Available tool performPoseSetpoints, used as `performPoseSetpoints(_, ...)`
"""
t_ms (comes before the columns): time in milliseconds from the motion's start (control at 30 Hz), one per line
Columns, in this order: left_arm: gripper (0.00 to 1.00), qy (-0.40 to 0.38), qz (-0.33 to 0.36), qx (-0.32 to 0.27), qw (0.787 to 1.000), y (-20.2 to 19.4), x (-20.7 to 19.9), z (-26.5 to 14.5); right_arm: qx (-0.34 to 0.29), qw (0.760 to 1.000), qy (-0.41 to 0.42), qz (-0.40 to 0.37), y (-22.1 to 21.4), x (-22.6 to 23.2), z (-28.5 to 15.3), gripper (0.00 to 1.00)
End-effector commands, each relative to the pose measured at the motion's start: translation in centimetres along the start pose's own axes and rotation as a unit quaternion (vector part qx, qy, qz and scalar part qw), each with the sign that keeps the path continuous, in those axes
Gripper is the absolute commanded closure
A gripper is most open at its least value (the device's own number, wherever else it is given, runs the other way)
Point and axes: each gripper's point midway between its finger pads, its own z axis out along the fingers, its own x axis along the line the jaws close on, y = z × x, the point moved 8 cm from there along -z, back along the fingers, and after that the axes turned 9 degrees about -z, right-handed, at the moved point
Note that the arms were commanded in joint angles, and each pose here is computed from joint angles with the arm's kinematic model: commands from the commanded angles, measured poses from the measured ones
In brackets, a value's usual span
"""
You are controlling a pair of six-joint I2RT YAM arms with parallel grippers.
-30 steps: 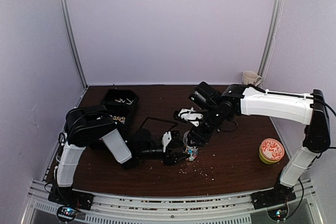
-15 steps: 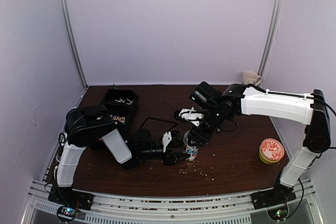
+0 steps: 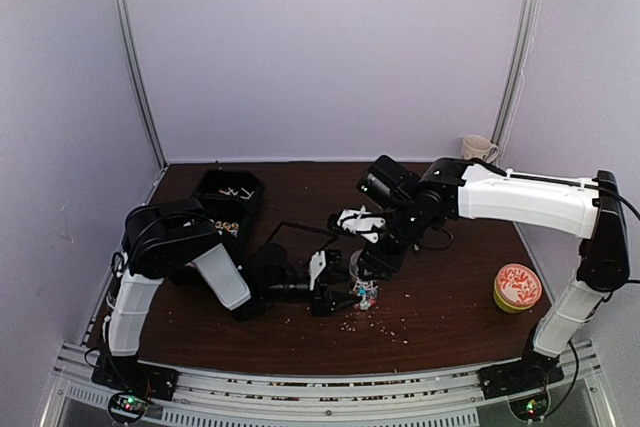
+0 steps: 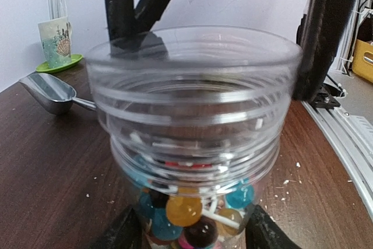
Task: Pack the candies
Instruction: Rotate the bottle lid from the packing bottle.
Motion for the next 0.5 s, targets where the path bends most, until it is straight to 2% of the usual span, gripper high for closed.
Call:
performPoseSetpoints(0,0.43,-0.012,0.004,-0.024,1.000,0.64,0.59,-0.29,-0.008,1.000,0.005,-0.014,0.57,0.15,-0.14,0.36)
performPoseSetpoints(300,0.43,-0.003,0.002,-0.025,1.000,0.71,1.08,-0.47,0.003,1.000,-0.005,-0.006,0.33,-0.06,0.56,0.35)
performPoseSetpoints(400,0.36,0.001,0.003,-0.026,1.000,0.73,1.10,-0.49,0.008,1.000,-0.013,0.000,0.22,-0.27,0.70,0.36)
performPoseSetpoints(467,0.25,0.002,0.003,-0.025,1.000,0.68,1.15,-0.44,0.010,1.000,-0.016,0.004,0.14,-0.36,0.71,0.35)
